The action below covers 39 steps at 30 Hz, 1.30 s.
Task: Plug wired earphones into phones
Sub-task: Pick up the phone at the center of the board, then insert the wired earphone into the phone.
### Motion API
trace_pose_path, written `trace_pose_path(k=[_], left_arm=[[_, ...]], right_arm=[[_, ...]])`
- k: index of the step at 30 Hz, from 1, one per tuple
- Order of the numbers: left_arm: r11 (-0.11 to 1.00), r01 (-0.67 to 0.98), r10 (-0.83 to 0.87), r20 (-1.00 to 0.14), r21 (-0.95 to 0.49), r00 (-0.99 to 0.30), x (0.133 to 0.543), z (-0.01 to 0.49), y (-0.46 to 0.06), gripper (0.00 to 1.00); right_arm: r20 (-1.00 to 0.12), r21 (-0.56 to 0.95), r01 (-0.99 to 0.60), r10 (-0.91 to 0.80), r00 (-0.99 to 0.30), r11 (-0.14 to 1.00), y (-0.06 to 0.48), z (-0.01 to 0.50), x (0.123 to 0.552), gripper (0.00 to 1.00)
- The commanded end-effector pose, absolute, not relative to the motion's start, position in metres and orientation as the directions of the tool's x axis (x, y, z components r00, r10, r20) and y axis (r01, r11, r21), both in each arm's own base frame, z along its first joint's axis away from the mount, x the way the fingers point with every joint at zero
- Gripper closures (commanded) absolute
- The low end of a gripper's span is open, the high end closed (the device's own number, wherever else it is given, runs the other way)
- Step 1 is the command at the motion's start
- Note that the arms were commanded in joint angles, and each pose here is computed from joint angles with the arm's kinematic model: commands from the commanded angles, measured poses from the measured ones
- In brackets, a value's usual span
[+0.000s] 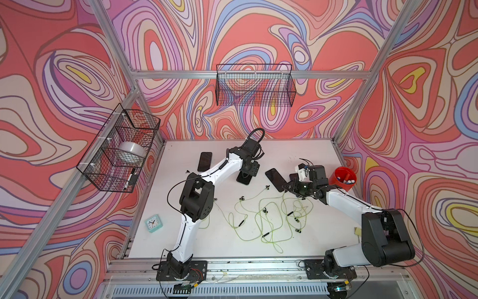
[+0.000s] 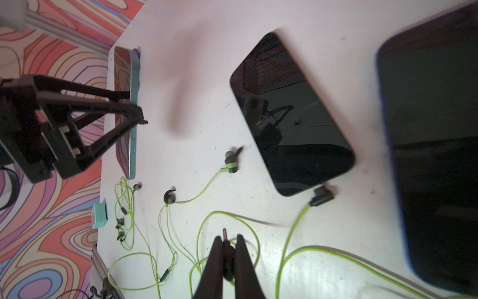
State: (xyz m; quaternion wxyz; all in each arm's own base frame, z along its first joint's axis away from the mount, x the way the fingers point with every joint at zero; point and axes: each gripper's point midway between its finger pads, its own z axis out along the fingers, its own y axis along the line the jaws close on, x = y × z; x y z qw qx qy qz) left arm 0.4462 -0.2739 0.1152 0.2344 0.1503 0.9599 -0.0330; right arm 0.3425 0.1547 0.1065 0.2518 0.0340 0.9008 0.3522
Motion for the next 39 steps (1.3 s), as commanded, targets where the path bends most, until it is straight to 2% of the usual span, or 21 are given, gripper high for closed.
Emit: trace_pose_path(k=[1,5,9,13,17,21,27,39], left_arm=[[1.000,0.011,0.003,-0.469,-0.014,-0.883,0.434,0.145,-0.230,0.98],[0.959,-0.227,-0.280,-0.424,-0.171,-0.862,0.421,0.154,-0.200,1.00],[0.844,-0.453,-0.530,-0.317,-0.289,-0.786,0.403,0.161,-0.175,1.00],[0.679,-0.627,-0.721,-0.188,-0.382,-0.667,0.386,0.158,-0.163,1.00],[0.465,-0.757,-0.859,-0.025,-0.459,-0.512,0.374,0.149,-0.155,1.00],[0.331,-0.808,-0.914,0.049,-0.487,-0.403,0.368,0.147,-0.148,1.00],[0.208,-0.850,-0.942,0.134,-0.484,-0.307,0.361,0.136,-0.147,1.00],[0.159,-0.864,-0.947,0.173,-0.478,-0.270,0.356,0.126,-0.145,1.00]], right_arm=[[-0.449,0.690,-0.228,0.160,-0.879,0.687,0.191,0.114,0.331,1.00],[-0.473,0.723,-0.282,0.156,-0.867,0.631,0.222,0.111,0.325,1.00],[-0.497,0.755,-0.348,0.140,-0.856,0.555,0.265,0.109,0.320,1.00],[-0.538,0.747,-0.406,0.120,-0.834,0.527,0.308,0.105,0.318,1.00],[-0.602,0.740,-0.462,0.174,-0.779,0.489,0.338,0.119,0.316,1.00],[-0.637,0.717,-0.479,0.196,-0.746,0.507,0.350,0.125,0.316,1.00],[-0.678,0.693,-0.511,0.220,-0.701,0.509,0.356,0.137,0.313,1.00],[-0.712,0.679,-0.554,0.250,-0.656,0.481,0.361,0.160,0.310,1.00]])
